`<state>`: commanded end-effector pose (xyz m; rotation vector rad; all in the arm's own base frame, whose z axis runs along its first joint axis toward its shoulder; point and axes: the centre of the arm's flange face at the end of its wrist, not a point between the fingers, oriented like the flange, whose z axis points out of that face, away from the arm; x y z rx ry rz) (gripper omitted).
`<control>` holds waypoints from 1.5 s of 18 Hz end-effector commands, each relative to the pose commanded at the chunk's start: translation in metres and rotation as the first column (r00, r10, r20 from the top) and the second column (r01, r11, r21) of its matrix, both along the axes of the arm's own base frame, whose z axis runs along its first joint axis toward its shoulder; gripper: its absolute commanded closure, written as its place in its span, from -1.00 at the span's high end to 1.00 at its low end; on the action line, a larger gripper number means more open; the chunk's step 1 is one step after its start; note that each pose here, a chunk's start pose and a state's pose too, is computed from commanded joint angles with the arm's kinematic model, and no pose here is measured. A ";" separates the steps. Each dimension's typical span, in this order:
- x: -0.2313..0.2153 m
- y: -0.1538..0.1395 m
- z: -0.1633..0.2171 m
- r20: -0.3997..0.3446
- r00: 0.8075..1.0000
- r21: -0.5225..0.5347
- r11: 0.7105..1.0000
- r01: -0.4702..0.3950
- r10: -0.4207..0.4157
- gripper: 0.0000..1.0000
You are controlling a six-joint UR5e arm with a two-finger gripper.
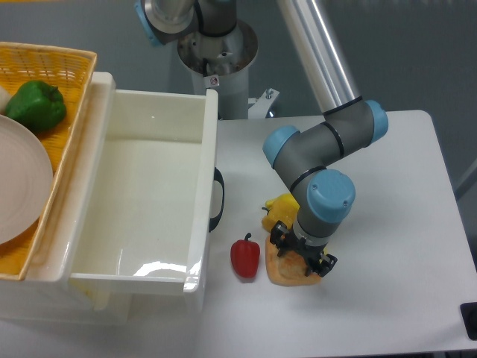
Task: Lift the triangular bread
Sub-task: 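Close the gripper on the bread slice's edge, then lift the gripped bread slice up off the table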
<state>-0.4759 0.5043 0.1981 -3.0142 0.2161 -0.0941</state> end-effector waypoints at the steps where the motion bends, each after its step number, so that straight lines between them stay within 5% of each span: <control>1: 0.000 0.000 0.001 0.000 1.000 0.000 1.000 -0.008 0.008 -0.29; 7: -0.007 0.002 0.014 -0.017 1.000 0.021 1.000 -0.015 0.015 -0.50; 24: 0.003 -0.013 0.118 -0.052 0.998 0.106 0.994 -0.014 0.019 -0.51; 27: 0.015 -0.022 0.131 -0.006 1.000 0.072 0.997 -0.006 0.007 -0.51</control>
